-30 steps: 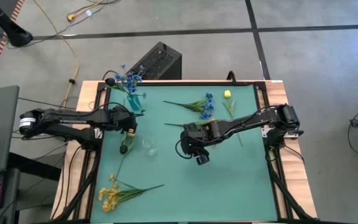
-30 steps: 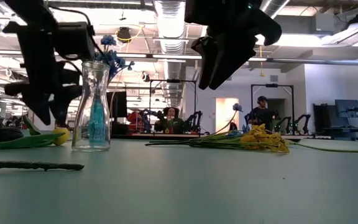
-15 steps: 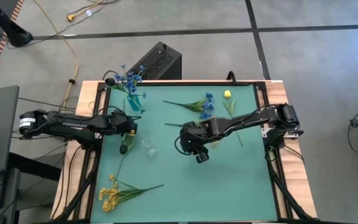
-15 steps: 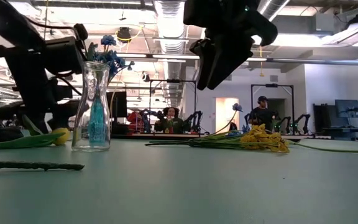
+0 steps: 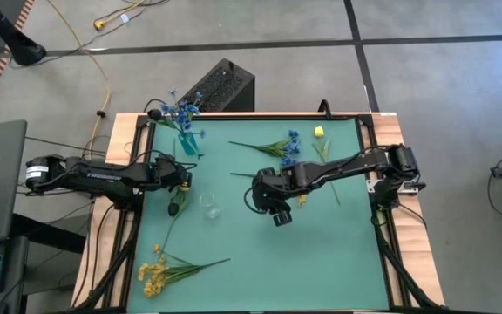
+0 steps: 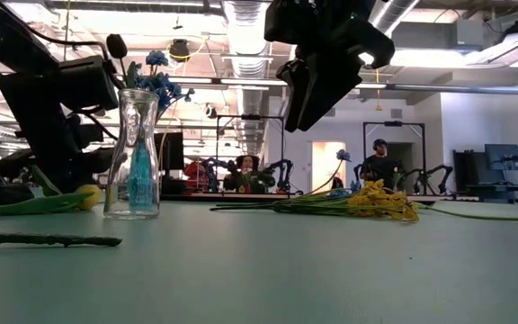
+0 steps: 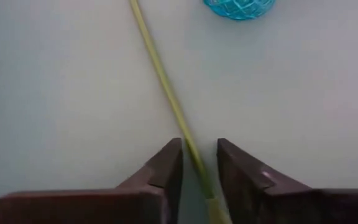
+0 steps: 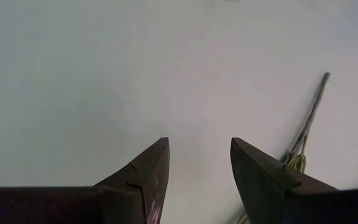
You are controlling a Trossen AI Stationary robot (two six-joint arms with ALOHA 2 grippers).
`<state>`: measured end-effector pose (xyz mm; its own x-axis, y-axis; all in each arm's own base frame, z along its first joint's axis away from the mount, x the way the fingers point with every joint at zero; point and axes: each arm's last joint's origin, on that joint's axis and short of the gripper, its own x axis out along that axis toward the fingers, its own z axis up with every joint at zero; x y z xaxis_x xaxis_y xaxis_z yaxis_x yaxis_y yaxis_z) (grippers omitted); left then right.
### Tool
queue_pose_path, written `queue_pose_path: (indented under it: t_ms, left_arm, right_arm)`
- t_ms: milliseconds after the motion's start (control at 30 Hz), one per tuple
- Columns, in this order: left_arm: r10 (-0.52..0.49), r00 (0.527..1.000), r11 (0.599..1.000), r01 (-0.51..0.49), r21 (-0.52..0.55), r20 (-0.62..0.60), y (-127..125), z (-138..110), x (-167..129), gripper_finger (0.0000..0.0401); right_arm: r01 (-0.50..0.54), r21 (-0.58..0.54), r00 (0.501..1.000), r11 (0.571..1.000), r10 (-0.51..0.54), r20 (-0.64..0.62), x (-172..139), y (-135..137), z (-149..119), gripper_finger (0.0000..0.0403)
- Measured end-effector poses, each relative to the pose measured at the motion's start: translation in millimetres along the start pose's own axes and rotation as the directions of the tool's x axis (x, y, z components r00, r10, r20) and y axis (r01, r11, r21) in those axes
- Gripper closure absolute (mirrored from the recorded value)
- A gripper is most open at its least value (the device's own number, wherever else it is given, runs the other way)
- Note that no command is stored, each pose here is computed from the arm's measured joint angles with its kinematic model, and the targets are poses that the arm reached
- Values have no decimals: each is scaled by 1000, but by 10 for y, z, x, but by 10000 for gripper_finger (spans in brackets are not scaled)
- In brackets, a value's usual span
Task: Sort flowers into vase by color
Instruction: Put the black flower into the blue vase
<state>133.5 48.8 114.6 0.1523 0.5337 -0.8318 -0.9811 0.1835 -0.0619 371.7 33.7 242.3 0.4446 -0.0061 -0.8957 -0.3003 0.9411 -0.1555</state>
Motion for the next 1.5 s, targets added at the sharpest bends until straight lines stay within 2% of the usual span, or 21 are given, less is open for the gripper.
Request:
queue_pose_path:
  t_ms: [200, 600, 767, 900, 1000, 1167, 1267, 1367, 1500]
  left_arm:
    - [8, 1000, 1000, -8, 9, -6, 8, -10, -2, 394]
    - [-11, 997, 1000, 11, -2, 74, -2, -9, -110, 400]
    - [-17, 991, 1000, 18, -8, 136, 41, 110, -307, 401]
    - [-66, 981, 998, 67, -1, 182, 97, 238, -544, 401]
    - [-142, 971, 990, 138, 30, 195, 145, 332, -744, 401]
    - [-297, 946, 955, 290, 68, 128, 253, 420, -1035, 401]
    - [-348, 936, 937, 346, 49, 44, 337, 441, -1185, 401]
    - [-323, 946, 946, 324, 26, -40, 443, 466, -1335, 401]
    - [-197, 979, 980, 197, 7, -47, 618, 535, -1541, 401]
  right_arm:
    - [0, 20, 1000, 1000, 0, -1, 0, -1, -1, 207]
    - [-5, 19, 1000, 1000, 5, -10, -1, 22, -5, 207]
    - [-5, 19, 1000, 1000, 5, -11, -1, 22, -7, 207]
    - [-5, 19, 1000, 1000, 5, -11, -1, 21, -7, 207]
    - [0, 15, 1000, 1000, 0, -5, 0, 5, -4, 207]
    - [15, 34, 1000, 999, -15, 9, 2, -76, -7, 207]
    - [24, 40, 1000, 999, -25, 19, 4, -126, -9, 207]
    - [36, 5, 999, 999, -37, 35, 4, -177, -5, 207]
    - [50, -1, 997, 999, -50, 66, 3, -210, 19, 207]
